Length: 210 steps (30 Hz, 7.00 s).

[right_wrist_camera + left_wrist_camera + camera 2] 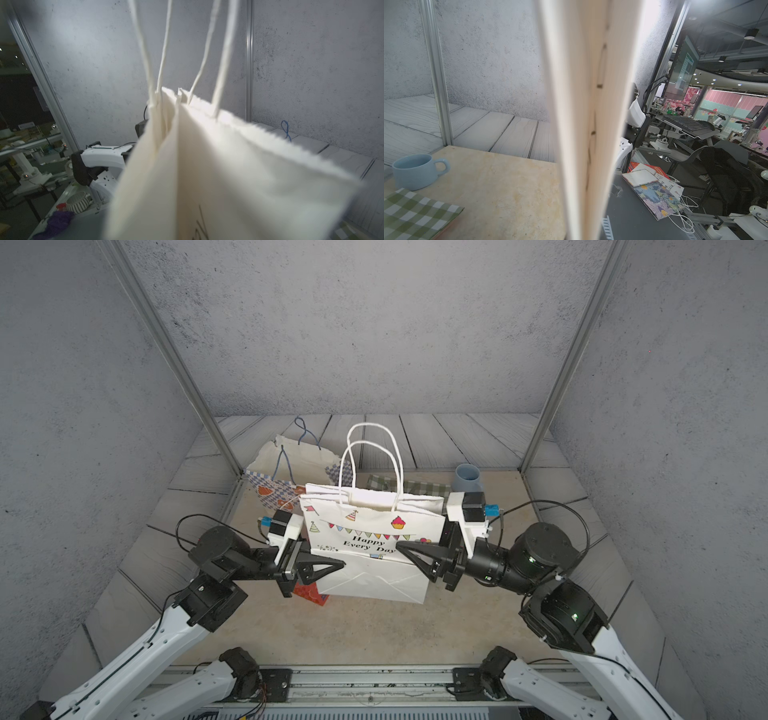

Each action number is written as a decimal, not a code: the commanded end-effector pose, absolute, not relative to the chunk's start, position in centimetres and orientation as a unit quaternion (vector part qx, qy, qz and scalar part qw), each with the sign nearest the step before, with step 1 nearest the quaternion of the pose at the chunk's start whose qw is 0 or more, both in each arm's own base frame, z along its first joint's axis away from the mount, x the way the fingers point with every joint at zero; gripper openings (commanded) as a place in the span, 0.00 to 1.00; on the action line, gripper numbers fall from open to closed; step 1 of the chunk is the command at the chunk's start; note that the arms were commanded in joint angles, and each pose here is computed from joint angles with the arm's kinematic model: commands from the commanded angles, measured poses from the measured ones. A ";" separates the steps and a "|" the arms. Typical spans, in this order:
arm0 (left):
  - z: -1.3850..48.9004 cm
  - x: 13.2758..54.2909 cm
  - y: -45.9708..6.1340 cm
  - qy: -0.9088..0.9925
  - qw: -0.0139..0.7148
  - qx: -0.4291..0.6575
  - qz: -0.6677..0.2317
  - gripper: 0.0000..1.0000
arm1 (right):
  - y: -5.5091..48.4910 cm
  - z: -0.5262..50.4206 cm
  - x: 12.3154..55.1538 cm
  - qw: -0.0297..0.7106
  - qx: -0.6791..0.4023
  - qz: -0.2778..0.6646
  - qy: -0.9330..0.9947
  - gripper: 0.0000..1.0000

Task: Put away the paper bag
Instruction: Press the paper bag at the center of the board.

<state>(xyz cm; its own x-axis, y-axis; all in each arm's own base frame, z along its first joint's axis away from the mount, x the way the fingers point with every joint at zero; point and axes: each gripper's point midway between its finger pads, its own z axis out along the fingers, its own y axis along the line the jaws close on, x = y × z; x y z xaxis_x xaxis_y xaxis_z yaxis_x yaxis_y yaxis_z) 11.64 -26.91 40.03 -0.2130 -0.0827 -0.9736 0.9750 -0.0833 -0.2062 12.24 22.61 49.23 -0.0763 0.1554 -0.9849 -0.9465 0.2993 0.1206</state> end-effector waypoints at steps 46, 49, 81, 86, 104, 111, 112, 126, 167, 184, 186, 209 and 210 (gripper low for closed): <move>41.5 11.6 -26.5 0.488 0.478 0.426 -0.593 0.00 | 18.2 37.7 10.8 0.542 -0.328 0.404 0.660 0.84; 41.8 11.5 -26.5 0.482 0.479 0.428 -0.596 0.00 | 19.5 37.7 11.5 0.537 -0.338 0.415 0.652 0.84; 44.9 10.7 -27.3 0.471 0.449 0.429 -0.626 0.50 | 21.1 42.4 9.8 0.560 -0.397 0.448 0.573 0.00; 45.2 11.1 -27.0 0.467 0.472 0.433 -0.609 0.19 | 21.0 42.7 9.5 0.558 -0.393 0.456 0.572 0.00; 51.0 10.9 -25.8 0.431 0.529 0.412 -0.604 0.40 | 20.9 42.2 9.0 0.539 -0.399 0.459 0.583 0.00; 53.0 10.5 -25.1 0.415 0.551 0.407 -0.599 0.00 | 21.1 42.3 8.9 0.531 -0.405 0.464 0.582 0.00; 53.1 10.4 -25.1 0.413 0.551 0.409 -0.599 0.00 | 21.1 42.3 8.9 0.531 -0.404 0.465 0.582 0.00; 56.9 10.0 -24.5 0.376 0.574 0.397 -0.609 0.01 | 21.3 41.5 8.6 0.514 -0.409 0.470 0.590 0.00; 43.5 10.0 -27.3 0.461 0.445 0.478 -0.601 0.24 | 20.4 42.7 9.1 0.540 -0.383 0.462 0.590 0.00; 46.6 11.1 -27.4 0.455 0.469 0.438 -0.618 0.51 | 20.8 42.6 9.2 0.535 -0.384 0.469 0.589 0.00; 46.3 11.0 -27.6 0.456 0.460 0.445 -0.618 0.28 | 20.9 42.6 9.2 0.537 -0.385 0.467 0.588 0.00; 40.9 18.4 -34.7 0.618 0.446 0.329 -0.558 0.00 | 1.7 46.9 13.5 0.755 -0.053 0.136 0.639 0.92; 40.4 18.1 -35.9 0.621 0.440 0.335 -0.556 0.00 | 0.8 46.8 13.4 0.755 -0.032 0.129 0.642 0.92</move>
<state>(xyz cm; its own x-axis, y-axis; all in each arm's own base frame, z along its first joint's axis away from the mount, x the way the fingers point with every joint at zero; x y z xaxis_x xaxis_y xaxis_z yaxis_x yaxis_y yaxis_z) 18.41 -34.18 40.15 -0.3877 -0.0814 -0.9182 0.9069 0.1443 -0.3958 11.99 5.30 47.60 0.1611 0.1508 -0.9754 -0.4830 0.8739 0.0554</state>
